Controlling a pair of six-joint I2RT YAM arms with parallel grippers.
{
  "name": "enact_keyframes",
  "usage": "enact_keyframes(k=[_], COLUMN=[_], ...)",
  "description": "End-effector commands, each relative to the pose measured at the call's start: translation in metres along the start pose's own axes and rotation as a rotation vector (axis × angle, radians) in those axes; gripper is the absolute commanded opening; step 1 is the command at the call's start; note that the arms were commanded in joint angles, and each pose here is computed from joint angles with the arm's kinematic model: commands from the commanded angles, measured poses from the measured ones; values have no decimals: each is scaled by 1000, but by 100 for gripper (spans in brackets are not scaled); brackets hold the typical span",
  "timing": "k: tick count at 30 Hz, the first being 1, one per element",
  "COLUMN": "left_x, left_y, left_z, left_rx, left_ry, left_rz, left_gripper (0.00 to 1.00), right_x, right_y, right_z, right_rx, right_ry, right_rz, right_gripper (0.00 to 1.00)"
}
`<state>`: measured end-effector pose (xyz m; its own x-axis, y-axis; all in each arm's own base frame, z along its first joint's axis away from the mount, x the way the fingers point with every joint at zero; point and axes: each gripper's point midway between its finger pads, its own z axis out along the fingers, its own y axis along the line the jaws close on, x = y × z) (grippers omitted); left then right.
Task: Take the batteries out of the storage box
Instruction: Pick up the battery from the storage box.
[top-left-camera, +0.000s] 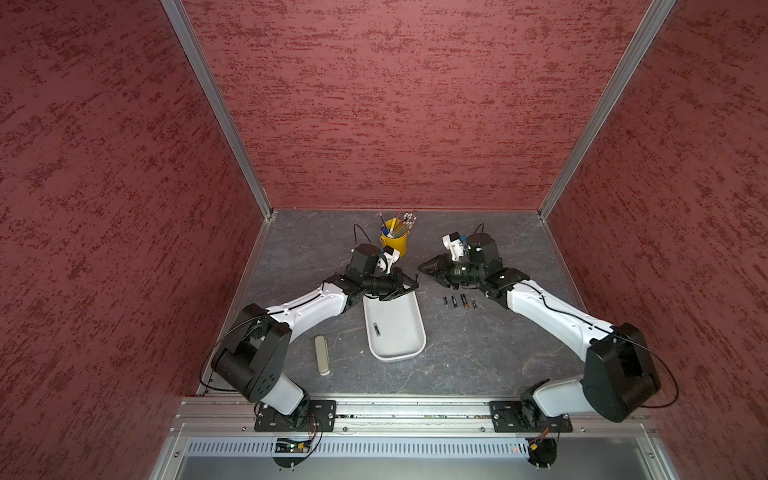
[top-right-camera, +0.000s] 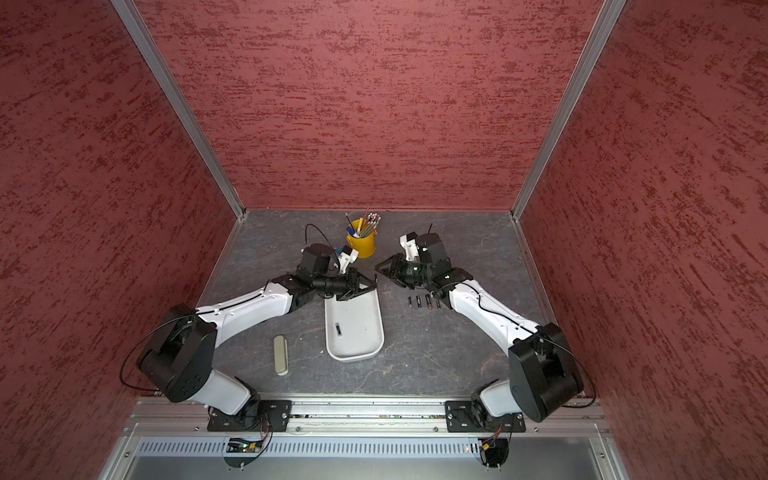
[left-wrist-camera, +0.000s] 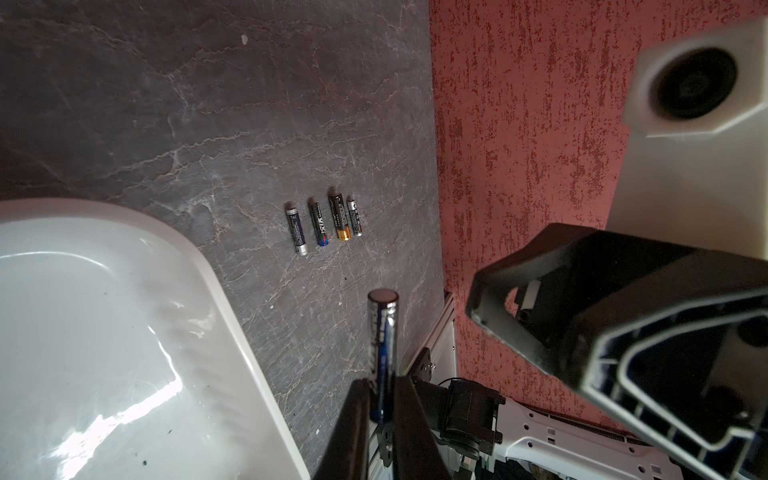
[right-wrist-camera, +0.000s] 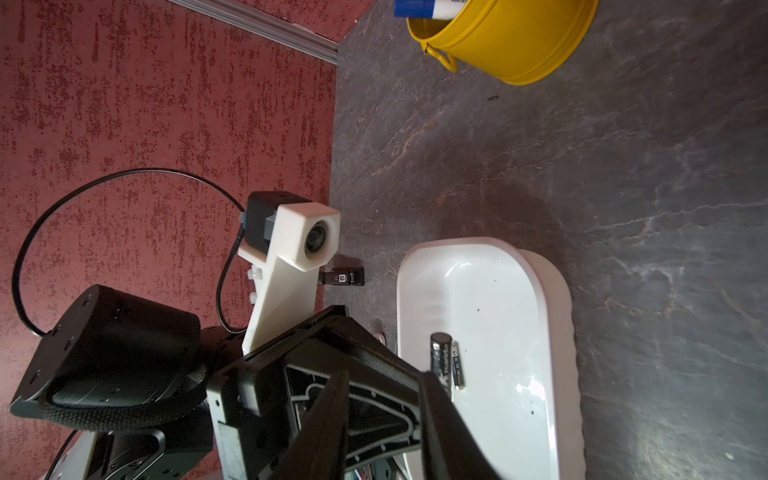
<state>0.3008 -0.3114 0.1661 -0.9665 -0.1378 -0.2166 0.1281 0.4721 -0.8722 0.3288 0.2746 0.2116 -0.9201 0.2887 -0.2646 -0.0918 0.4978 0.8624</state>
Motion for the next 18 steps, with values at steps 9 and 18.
enact_keyframes(k=[9, 18], left_x=[-8, -7], left_y=[-10, -7], left_z=[-1, 0], left_rx=[31, 29], left_ry=[-19, -17], left_rz=[24, 19], left_gripper=[13, 13], right_x=[13, 22], right_y=[-23, -29], right_z=[16, 23], right_rx=[65, 76], right_ry=[45, 67], right_rz=[-1, 1], right_gripper=[32, 30])
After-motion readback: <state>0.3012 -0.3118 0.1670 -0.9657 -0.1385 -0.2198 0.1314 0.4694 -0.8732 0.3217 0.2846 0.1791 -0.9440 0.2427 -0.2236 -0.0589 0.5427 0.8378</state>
